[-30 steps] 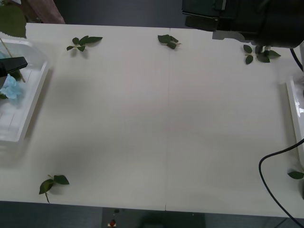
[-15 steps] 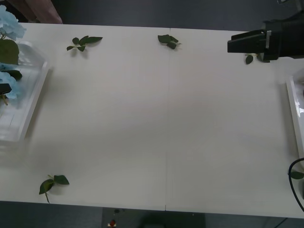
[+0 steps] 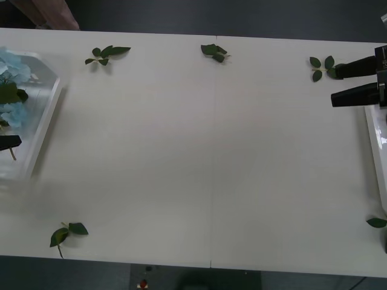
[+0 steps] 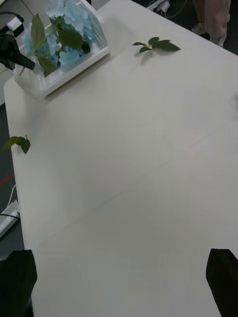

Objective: Put the red flowers into the right box and the blue flowers into the left box

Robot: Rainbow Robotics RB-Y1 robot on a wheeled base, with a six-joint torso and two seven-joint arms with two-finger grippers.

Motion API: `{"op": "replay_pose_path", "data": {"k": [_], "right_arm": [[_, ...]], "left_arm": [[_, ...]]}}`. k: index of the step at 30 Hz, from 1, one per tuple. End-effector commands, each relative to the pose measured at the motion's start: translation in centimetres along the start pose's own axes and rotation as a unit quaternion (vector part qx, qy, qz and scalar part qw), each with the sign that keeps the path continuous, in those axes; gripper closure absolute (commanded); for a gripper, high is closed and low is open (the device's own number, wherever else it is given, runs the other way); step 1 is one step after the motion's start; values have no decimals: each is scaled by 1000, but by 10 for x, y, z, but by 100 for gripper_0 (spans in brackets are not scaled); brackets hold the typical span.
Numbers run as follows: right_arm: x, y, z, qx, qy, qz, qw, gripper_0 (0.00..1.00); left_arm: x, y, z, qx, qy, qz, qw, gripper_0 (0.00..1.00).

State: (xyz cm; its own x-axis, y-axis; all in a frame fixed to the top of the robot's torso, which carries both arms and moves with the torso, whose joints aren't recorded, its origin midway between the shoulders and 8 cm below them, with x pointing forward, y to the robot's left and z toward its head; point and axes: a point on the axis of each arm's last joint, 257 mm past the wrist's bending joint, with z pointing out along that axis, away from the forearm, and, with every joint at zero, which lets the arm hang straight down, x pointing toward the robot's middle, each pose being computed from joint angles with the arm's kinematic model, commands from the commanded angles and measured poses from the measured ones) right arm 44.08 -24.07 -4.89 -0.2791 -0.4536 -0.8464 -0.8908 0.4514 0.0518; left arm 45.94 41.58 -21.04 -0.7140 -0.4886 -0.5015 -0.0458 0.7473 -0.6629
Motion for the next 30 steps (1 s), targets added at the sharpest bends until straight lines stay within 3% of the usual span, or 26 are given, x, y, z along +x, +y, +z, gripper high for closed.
{"op": "replay_pose_path", "data": {"k": [1, 5, 15, 22, 30], "right_arm": [[4, -10, -22, 33, 38, -91, 995, 0], [16, -16, -32, 44, 58, -119, 990, 0], [36, -23, -52, 57, 87, -173, 979, 0], [41, -28, -66, 69, 96, -204, 972, 0], [41, -29, -77, 79, 89, -199, 973, 0]], "left_arm": [[-10, 6, -8, -18, -6, 51, 999, 99], [-8, 11, -6, -23, -5, 50, 998, 97], [-12, 14, -6, -24, -14, 58, 998, 55], [-18, 11, -6, -19, -26, 62, 998, 41], [-24, 7, -7, -13, -37, 61, 997, 7]]}}
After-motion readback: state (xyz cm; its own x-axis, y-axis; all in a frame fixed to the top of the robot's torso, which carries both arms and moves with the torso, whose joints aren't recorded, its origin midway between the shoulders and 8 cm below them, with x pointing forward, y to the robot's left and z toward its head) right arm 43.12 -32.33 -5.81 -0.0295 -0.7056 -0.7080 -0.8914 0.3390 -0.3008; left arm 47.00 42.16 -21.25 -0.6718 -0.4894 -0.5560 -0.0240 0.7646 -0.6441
